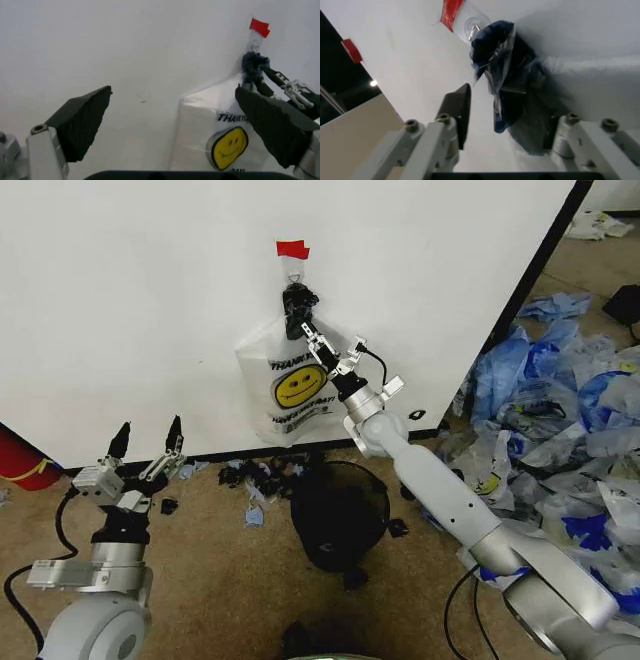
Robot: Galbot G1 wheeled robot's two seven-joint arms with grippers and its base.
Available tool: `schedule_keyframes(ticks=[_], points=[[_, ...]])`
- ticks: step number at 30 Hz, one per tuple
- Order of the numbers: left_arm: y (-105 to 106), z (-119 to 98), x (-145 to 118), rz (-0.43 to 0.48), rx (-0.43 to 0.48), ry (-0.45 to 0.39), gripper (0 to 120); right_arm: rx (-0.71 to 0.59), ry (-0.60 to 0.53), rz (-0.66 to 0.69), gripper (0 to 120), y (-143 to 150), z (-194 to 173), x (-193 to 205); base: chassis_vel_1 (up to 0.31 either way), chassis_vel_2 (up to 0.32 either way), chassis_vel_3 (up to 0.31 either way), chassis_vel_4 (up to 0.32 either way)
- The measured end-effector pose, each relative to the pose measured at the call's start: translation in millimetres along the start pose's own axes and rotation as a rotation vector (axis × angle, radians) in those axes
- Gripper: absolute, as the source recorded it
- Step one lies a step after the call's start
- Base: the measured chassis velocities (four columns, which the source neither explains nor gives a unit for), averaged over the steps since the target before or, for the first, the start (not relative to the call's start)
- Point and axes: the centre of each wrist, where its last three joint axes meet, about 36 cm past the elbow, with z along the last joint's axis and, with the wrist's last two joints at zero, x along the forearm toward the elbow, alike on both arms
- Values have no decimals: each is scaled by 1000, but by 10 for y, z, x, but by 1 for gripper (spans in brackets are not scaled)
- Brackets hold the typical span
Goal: Pick up the garbage bag from the wall and place it over the trash bin.
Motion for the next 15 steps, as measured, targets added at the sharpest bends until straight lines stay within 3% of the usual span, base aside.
schedule_keyframes(ticks=[10, 15], points=[[-32, -15, 34, 16, 4, -1, 98, 11, -1, 6, 0, -14, -20, 28, 0, 0, 0, 0], [-34, -13, 39, 18, 4, -1, 98, 17, -1, -3, 0, -17, -31, 25, 0, 0, 0, 0]])
